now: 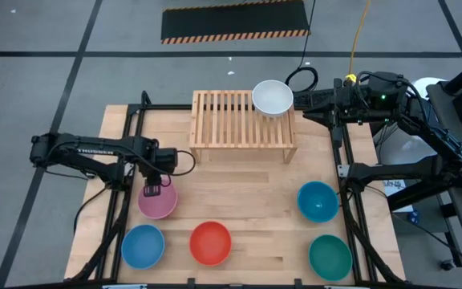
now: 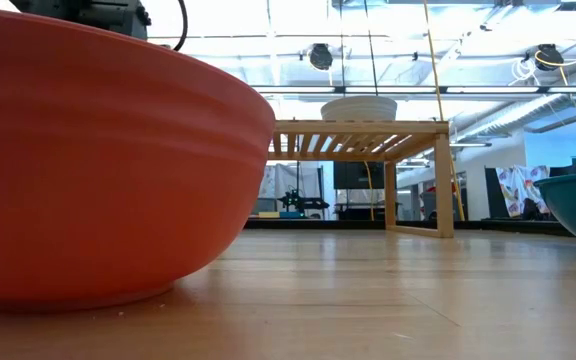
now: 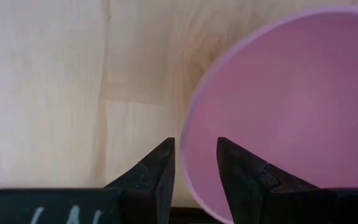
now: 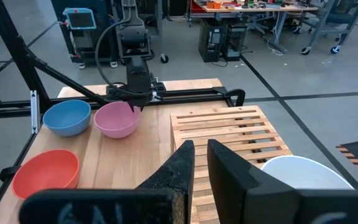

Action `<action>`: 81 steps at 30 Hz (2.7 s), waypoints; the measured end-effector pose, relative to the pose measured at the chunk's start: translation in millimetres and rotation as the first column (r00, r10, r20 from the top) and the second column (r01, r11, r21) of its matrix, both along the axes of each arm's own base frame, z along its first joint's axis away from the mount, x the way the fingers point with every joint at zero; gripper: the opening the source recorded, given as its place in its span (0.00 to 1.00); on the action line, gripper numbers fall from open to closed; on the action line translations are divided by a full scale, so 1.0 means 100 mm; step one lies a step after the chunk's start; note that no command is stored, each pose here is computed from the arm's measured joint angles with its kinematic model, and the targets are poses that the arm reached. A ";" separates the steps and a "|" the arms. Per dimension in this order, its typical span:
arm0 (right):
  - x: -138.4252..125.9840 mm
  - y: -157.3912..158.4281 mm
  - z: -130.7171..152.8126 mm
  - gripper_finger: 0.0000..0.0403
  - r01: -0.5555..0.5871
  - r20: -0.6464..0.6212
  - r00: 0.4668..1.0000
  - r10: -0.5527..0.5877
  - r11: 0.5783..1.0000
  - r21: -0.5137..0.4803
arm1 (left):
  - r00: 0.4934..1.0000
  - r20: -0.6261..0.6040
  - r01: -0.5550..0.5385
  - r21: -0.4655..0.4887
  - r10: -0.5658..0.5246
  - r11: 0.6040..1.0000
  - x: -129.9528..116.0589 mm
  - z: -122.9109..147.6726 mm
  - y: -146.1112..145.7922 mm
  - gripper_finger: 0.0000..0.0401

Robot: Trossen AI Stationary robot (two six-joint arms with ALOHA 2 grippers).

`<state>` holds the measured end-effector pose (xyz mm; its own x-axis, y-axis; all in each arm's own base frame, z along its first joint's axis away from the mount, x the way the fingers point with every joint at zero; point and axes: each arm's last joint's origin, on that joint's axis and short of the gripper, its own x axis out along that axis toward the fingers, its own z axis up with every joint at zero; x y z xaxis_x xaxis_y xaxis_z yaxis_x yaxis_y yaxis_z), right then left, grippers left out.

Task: Place and stack bowls onto a shelf
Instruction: Put the pink bowl on the shelf

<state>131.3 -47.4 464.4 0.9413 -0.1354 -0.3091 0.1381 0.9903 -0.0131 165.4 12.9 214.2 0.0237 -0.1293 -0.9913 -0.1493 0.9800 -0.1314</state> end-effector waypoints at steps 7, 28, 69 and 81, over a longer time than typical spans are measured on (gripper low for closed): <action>0.00 0.00 0.00 0.10 0.000 0.000 1.000 0.000 1.000 0.000 | 1.000 0.005 -0.019 -0.009 0.020 1.000 0.00 0.00 0.04 0.31; 0.00 0.00 0.00 0.10 -0.001 0.000 1.000 0.001 1.000 0.000 | 0.995 -0.015 -0.097 -0.018 0.096 0.995 -0.04 -0.12 0.06 0.31; 0.00 0.00 0.00 0.10 -0.002 0.000 1.000 0.002 1.000 -0.004 | 0.982 0.025 -0.184 -0.040 0.185 0.982 -0.02 -0.23 0.06 0.29; 0.00 0.00 0.00 0.10 -0.002 0.000 1.000 0.002 1.000 -0.004 | 0.980 0.018 -0.199 -0.056 0.201 0.978 -0.02 -0.23 0.05 0.03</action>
